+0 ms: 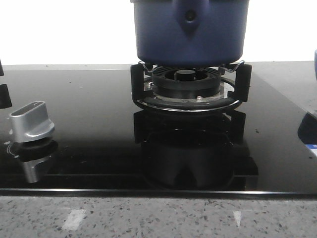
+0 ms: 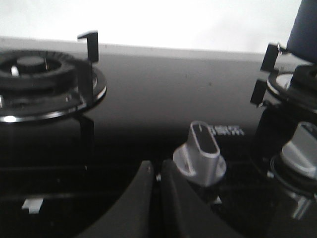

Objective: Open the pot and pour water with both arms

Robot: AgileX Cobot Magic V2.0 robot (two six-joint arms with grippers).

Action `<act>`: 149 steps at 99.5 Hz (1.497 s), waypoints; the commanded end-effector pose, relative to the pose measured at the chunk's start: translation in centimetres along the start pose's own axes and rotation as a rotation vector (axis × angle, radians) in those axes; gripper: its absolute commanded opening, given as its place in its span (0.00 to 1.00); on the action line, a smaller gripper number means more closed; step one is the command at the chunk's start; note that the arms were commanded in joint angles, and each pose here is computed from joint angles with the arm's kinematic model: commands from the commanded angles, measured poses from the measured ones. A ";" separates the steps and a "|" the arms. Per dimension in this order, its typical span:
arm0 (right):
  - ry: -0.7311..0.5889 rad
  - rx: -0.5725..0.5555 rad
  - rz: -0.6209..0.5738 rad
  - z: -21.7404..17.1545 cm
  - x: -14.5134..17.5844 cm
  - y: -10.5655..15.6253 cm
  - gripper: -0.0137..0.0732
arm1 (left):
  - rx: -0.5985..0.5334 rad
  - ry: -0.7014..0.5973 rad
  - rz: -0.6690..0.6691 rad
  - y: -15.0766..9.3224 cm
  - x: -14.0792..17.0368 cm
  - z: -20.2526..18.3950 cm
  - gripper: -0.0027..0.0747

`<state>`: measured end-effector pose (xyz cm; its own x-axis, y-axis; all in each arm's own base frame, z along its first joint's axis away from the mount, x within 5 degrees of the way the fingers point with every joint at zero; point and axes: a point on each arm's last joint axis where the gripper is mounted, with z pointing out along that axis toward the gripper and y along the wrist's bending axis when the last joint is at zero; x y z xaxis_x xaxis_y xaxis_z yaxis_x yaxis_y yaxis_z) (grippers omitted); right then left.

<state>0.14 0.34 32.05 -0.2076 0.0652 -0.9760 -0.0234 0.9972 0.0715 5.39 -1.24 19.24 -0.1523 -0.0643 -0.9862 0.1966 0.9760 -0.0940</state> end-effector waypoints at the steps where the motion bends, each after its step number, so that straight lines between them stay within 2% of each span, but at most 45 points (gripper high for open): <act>1: -0.079 0.001 -0.012 -0.1 -1.3 0.0 0.08 | 0.000 0.003 -0.031 0.1 0.9 0.1 0.01; 10: -0.079 0.001 -0.012 -0.1 -1.3 0.0 0.08 | 0.001 0.073 -0.031 0.1 1.5 0.0 0.01; 132: -0.079 0.001 -0.012 -0.1 -1.3 0.0 0.08 | 0.001 0.071 -0.031 0.1 1.5 0.0 0.01; 149: -0.064 0.002 -0.012 0.2 -0.4 0.0 0.08 | 0.001 0.071 -0.031 0.1 1.5 0.0 0.01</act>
<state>0.31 0.34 31.61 -0.2206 0.0651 -0.9732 -0.0225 0.9972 0.0718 5.20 -1.30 18.33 -0.2520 -0.0542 -0.9662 0.1939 0.9754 -0.1053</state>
